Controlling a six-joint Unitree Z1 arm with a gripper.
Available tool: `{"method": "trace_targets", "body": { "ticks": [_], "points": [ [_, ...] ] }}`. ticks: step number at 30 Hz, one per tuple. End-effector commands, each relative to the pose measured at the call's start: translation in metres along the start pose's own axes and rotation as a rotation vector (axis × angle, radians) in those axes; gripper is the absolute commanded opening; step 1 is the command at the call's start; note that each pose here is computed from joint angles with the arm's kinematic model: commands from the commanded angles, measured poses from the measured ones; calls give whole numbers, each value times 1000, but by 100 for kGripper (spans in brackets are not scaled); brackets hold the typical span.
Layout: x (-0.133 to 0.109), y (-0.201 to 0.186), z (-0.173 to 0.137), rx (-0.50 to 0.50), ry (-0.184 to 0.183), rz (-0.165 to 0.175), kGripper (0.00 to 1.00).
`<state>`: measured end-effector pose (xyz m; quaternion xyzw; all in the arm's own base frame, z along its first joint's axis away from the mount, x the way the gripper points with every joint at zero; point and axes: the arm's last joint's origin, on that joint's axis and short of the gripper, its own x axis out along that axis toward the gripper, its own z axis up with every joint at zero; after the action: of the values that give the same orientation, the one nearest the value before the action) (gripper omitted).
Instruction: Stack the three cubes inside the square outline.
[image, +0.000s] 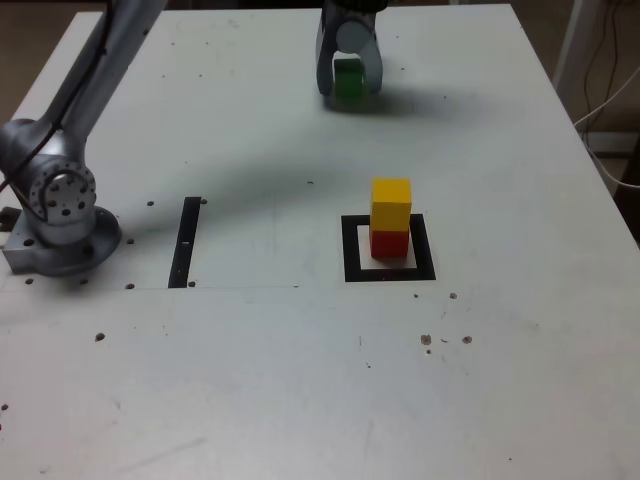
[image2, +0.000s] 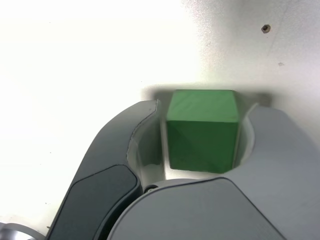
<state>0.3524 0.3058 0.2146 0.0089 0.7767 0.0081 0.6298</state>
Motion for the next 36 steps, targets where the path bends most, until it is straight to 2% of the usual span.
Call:
{"method": "trace_targets", "body": {
  "ticks": [1, 4, 7, 13, 20, 25, 30, 36],
  "points": [
    [-1, -2, 0, -1, 1, -5, 34],
    [-8, -5, -1, 0, -9, 2, 30],
    [-23, -11, -3, 10, -28, 29, 26],
    [-51, -35, -8, 56, -44, 54, 24],
    [-90, -96, -15, 103, -50, 72, 24],
    [-117, -151, -26, 101, -85, 86, 24],
    [-138, -206, -44, 96, -134, 83, 24],
    [-148, -256, -61, 65, -154, 57, 24]
  ]
}}
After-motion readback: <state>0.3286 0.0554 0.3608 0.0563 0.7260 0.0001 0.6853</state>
